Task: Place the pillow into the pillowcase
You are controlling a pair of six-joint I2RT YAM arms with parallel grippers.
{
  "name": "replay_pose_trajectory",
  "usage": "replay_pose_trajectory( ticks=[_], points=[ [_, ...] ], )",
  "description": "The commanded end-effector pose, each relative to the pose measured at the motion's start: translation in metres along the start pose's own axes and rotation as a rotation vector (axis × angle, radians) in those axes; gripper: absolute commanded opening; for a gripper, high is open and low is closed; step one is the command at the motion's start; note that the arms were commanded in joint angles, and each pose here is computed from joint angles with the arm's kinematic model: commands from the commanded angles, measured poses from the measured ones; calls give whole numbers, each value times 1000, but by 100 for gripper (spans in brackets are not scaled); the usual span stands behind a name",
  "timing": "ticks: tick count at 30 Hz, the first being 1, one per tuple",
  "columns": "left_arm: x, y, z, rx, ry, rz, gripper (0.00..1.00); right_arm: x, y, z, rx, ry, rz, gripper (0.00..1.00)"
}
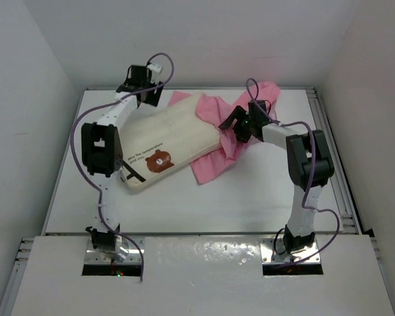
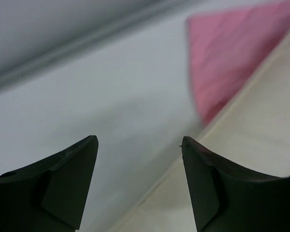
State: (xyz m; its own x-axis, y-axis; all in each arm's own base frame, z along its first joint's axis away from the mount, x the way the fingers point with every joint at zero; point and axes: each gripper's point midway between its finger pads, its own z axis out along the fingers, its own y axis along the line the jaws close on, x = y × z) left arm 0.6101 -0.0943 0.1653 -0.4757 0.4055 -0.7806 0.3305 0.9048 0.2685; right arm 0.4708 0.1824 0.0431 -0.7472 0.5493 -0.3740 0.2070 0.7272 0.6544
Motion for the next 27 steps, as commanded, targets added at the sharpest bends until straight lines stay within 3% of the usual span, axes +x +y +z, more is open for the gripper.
replay_pose_trajectory(
  ticks=[1, 2, 8, 12, 17, 21, 27],
  points=[
    [63, 26, 2, -96, 147, 38, 68, -8, 20, 9, -49, -8, -14, 74],
    [93, 19, 5, -79, 198, 63, 69, -6, 18, 14, -49, 3, -13, 72],
    [126, -8, 11, -11, 209, 171, 68, -21, 38, 28, -91, -12, -5, 52],
    [156, -85, -8, 311, 265, 215, 65, -38, 59, 44, -138, -45, -14, 49],
    [146, -194, -61, 709, 196, 371, 65, -60, 110, 66, -255, -62, -61, 47],
    [131, -244, -89, 877, 163, 394, 65, -50, 129, 80, -289, -31, -103, 48],
    [102, -266, -113, 983, 123, 395, 67, -27, 130, 73, -319, 7, -166, 52]
  ],
)
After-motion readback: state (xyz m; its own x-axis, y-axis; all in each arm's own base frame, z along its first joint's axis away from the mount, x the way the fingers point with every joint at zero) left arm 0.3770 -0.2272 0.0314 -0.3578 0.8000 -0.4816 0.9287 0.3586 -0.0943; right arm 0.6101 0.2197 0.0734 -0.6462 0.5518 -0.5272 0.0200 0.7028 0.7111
